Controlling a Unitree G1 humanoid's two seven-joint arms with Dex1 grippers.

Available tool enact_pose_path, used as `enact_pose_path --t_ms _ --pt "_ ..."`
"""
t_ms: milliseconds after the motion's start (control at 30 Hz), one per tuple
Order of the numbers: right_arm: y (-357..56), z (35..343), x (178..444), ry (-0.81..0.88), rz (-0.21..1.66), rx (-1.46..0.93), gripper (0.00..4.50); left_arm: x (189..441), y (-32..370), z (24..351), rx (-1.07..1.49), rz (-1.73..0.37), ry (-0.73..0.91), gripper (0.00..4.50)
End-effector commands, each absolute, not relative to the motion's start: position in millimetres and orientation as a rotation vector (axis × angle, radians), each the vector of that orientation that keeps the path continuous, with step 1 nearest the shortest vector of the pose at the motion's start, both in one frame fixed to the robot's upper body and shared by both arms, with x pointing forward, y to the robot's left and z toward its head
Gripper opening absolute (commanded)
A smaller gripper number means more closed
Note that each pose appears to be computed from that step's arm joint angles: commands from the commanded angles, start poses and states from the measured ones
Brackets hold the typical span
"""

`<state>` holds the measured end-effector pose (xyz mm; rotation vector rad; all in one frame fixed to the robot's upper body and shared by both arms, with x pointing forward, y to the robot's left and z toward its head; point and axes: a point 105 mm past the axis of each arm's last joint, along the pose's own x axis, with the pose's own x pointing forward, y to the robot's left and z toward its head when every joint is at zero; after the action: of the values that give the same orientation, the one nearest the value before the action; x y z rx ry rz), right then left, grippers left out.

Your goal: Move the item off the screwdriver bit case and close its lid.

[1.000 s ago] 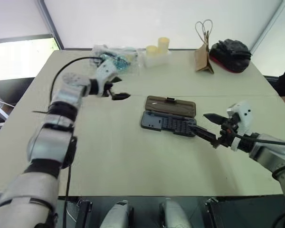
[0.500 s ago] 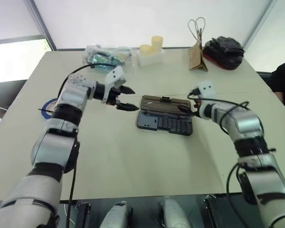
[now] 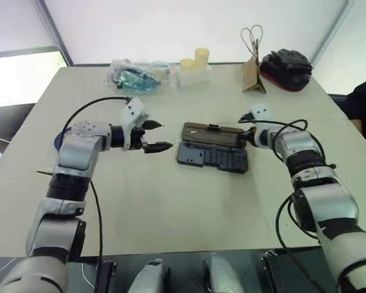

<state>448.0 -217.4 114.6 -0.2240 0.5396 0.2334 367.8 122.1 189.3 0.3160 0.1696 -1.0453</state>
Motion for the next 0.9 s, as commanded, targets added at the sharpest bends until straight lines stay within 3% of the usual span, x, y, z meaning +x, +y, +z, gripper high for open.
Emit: enact_pose_path --t_ms 33,267,400,533,700,900 --pt "-229.8 73.9 430.6 0.698 0.216 -0.259 0.07 365.0 123.1 206.6 0.307 -1.013 0.100 4.50" --pt "-225.7 80.1 431.2 0.691 0.232 -0.213 0.07 365.7 124.9 200.1 0.309 -0.985 0.112 4.50" --pt "-232.9 103.6 427.6 0.678 0.119 -0.050 0.07 363.3 126.8 189.5 0.319 -0.972 0.133 4.50" --pt "-213.7 118.6 402.6 0.689 0.135 0.002 0.07 359.8 126.6 184.1 0.300 -0.974 0.147 4.50" --pt "-170.2 120.7 349.6 0.692 0.125 0.073 0.07 348.1 124.0 174.2 0.255 -1.020 0.196 4.50" --pt "-168.6 122.8 345.3 0.654 0.058 0.132 0.07 349.8 128.4 172.2 0.268 -1.006 0.217 4.50"
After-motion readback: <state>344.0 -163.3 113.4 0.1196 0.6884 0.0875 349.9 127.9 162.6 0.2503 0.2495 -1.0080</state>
